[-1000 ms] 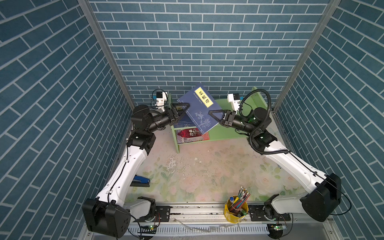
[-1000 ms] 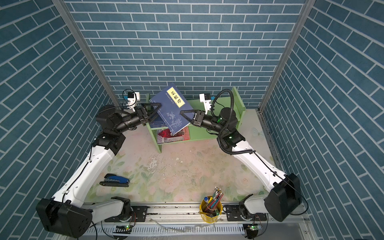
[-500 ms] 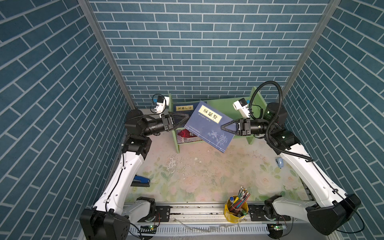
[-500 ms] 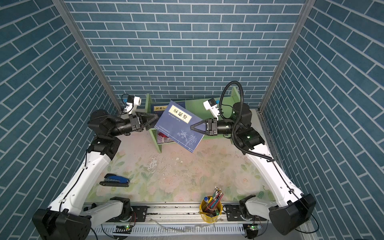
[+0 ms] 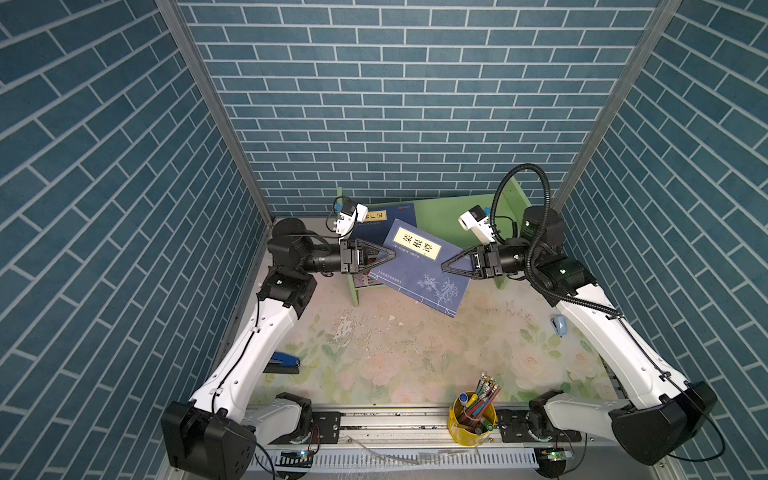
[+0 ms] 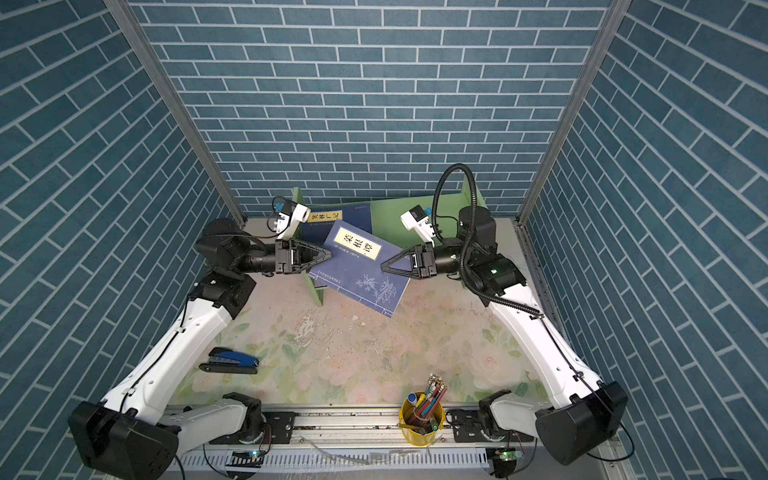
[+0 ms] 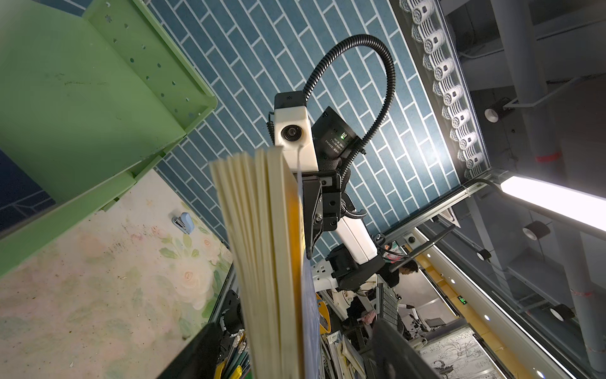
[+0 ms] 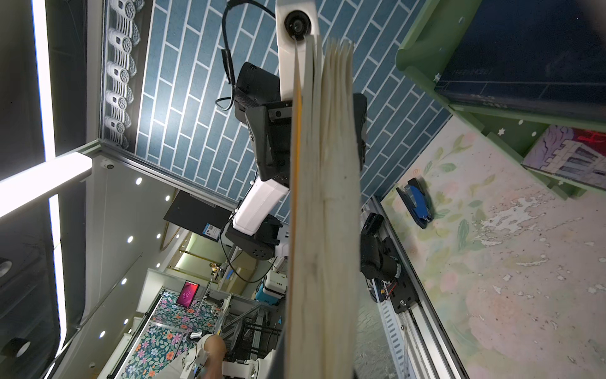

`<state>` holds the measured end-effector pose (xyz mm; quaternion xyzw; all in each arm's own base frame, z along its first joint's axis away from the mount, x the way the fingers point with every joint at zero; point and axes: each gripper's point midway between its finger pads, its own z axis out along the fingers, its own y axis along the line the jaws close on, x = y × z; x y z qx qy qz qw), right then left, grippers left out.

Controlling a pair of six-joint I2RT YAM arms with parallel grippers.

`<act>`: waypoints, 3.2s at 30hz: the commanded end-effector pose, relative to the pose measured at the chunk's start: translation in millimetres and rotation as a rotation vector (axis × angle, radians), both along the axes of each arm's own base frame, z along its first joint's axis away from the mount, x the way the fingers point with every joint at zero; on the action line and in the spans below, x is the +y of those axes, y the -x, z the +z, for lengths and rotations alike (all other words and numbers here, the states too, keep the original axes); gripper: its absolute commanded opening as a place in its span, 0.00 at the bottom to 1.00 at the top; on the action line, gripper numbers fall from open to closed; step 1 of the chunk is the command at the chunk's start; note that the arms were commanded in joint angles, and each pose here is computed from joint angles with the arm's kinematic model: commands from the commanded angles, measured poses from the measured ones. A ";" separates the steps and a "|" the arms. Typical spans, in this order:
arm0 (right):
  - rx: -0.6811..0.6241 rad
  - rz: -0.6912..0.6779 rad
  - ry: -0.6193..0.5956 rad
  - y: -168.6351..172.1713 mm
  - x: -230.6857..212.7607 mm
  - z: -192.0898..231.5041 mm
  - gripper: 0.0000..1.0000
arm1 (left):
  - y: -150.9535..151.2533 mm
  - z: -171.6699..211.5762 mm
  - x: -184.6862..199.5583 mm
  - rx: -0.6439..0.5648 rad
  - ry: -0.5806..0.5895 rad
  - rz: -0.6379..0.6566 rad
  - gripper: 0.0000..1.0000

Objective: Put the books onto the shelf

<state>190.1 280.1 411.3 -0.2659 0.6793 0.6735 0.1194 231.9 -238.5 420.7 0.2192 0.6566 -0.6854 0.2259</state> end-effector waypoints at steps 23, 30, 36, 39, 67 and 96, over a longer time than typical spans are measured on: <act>-0.084 -0.144 -0.002 -40.5 -14.3 11.4 0.47 | -20.9 17.2 7.8 -0.077 0.025 0.154 0.00; -0.051 -0.224 -0.055 -54.6 -16.0 10.7 0.50 | -27.8 33.1 15.2 -0.134 0.040 0.200 0.00; -0.018 -0.282 -0.113 -63.8 -16.6 7.8 0.53 | -33.5 39.8 17.3 -0.154 0.048 0.218 0.00; -0.009 -0.293 -0.166 -64.2 -16.9 13.7 0.55 | -39.0 36.6 18.3 -0.147 0.040 0.237 0.00; 0.016 -0.245 -0.180 -41.8 23.3 2.1 0.39 | -64.2 30.9 37.1 -0.097 0.041 0.375 0.00; -0.012 -0.215 -0.181 -52.0 38.9 16.6 0.00 | -58.8 19.5 47.6 -0.133 -0.016 0.427 0.65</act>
